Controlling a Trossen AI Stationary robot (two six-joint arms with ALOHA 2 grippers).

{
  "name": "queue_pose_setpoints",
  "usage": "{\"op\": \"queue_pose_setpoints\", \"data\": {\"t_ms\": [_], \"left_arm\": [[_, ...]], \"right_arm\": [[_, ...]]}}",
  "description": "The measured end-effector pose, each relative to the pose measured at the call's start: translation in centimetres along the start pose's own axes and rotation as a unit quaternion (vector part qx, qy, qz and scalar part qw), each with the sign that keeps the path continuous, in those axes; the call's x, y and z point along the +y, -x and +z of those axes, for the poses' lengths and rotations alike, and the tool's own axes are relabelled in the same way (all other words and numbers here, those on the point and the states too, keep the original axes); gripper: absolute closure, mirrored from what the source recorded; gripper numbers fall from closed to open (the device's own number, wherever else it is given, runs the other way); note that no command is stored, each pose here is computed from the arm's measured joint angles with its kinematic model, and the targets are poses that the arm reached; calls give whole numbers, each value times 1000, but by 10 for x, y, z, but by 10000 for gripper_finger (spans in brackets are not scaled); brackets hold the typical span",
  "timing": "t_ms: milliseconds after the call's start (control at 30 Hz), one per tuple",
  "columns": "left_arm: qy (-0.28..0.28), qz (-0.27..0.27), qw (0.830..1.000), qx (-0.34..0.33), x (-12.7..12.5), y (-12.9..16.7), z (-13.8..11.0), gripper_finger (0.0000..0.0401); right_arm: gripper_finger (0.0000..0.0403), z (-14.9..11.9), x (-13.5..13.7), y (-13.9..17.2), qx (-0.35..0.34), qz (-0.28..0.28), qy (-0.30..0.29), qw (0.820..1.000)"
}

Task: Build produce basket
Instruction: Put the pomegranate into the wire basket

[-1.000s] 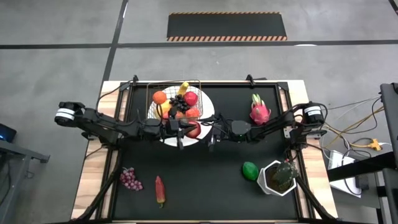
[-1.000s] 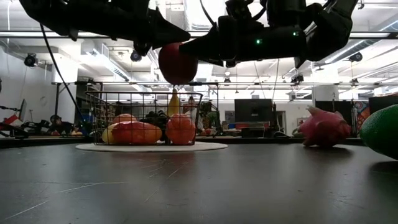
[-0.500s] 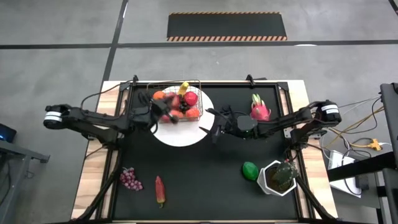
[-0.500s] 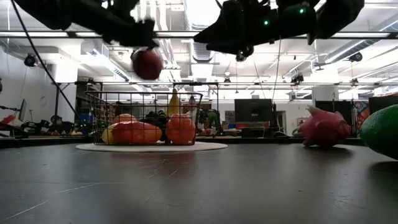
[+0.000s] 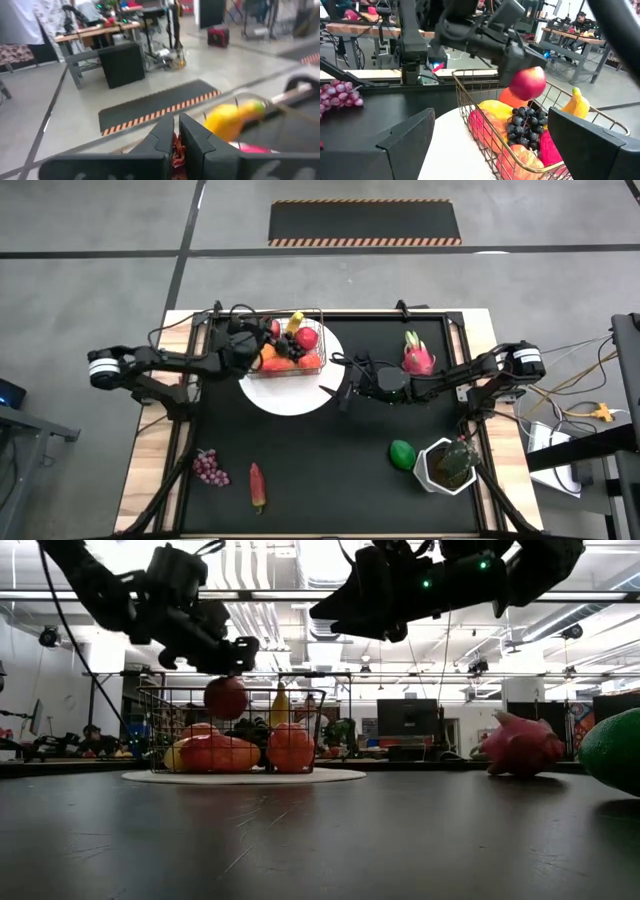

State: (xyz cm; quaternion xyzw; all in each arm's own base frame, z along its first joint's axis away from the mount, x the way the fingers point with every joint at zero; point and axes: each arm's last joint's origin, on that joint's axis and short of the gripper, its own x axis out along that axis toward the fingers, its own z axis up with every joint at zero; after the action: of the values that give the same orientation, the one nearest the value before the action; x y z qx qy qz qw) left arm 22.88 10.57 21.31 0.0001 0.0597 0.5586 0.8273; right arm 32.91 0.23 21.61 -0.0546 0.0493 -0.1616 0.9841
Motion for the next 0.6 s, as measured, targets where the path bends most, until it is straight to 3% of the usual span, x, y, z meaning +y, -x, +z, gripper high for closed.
{"op": "queue_pose_setpoints", "data": {"t_ms": [300,600], "left_arm": [[34,38,999,2,3,-26,-16,399],[43,39,998,15,1,-28,-23,356]], "right_arm": [[35,0,0,0,0,0,1,1000],[35,-2,0,0,11,0,18,1000]]}}
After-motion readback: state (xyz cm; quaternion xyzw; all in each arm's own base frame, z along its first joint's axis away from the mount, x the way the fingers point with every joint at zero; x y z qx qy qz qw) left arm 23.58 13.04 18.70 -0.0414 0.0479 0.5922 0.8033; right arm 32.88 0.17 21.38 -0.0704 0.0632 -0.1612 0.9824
